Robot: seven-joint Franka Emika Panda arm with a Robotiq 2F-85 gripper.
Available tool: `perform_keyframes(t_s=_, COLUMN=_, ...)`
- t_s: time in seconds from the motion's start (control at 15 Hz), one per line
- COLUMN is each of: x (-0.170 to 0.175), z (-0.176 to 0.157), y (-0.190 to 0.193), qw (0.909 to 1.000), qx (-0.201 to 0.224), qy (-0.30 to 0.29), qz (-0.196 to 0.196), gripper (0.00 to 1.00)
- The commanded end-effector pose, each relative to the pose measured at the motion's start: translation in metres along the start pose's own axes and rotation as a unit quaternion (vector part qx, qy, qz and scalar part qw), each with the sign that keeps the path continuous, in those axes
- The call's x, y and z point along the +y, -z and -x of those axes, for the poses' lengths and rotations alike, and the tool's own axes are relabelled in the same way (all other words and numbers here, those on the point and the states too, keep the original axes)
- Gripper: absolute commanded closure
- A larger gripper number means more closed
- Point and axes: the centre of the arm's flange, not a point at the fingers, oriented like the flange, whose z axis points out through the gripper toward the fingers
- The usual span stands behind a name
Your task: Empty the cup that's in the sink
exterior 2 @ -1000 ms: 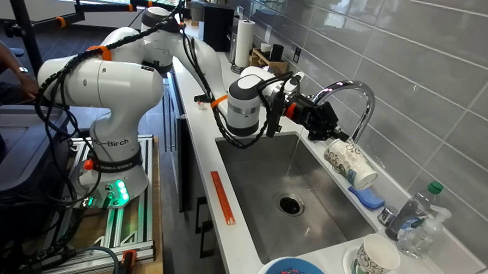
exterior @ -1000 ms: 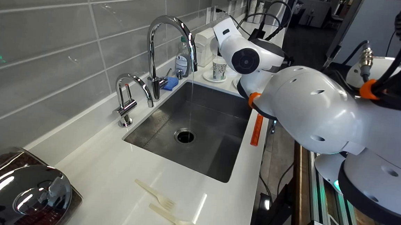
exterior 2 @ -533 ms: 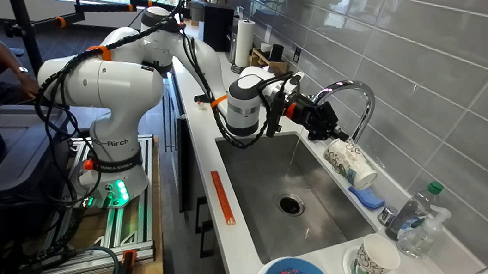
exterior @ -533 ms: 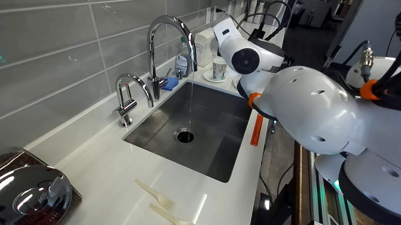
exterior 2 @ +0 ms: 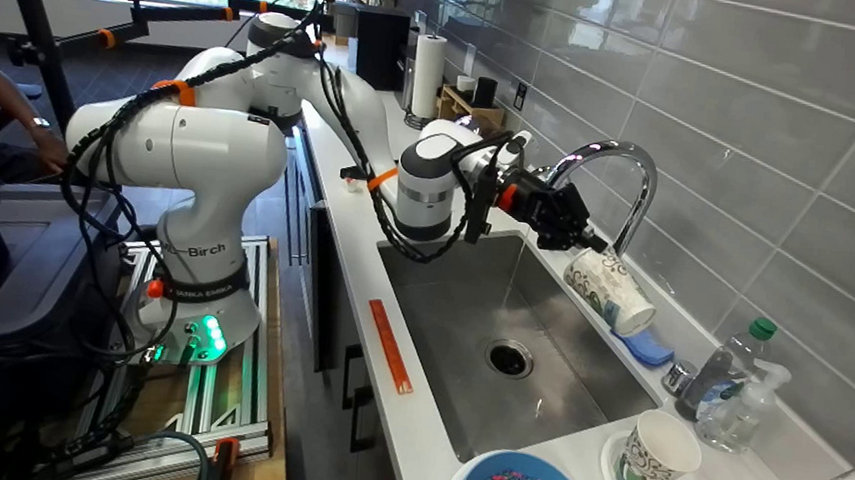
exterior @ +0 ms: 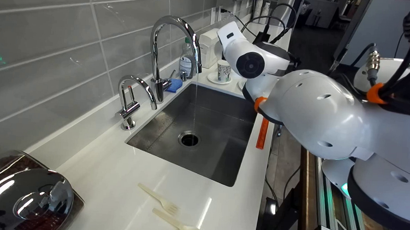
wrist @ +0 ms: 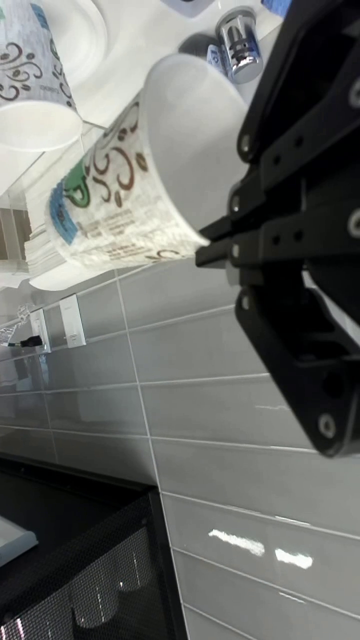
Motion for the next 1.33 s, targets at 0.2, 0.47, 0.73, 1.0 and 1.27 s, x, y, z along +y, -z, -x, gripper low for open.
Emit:
perform_keyframes(t_s=0.2, x=-0.017, z=0.009, y=0.008, qw=0.9990, qx=-0.007, qy=-0.018, qz=-0.041, gripper=0.99)
perform_keyframes(t_s=0.47, x=-0.009, z=0.022, y=0.004, qw=0.9961, qx=-0.023, qy=-0.044, qz=-0.072, gripper=0.99)
perform_keyframes(t_s=0.73, x=-0.011, z=0.035, y=-0.008, qw=0.9893, qx=-0.045, qy=-0.076, qz=-0.117, gripper=0.99)
perform_keyframes(t_s=1.0, x=-0.017, z=0.045, y=-0.023, qw=0.9783, qx=-0.058, qy=-0.115, qz=-0.162, gripper=0.99)
perform_keyframes(t_s=1.27, x=-0.023, z=0.055, y=-0.038, qw=0.9641, qx=-0.051, qy=-0.162, qz=-0.204, gripper=0.99)
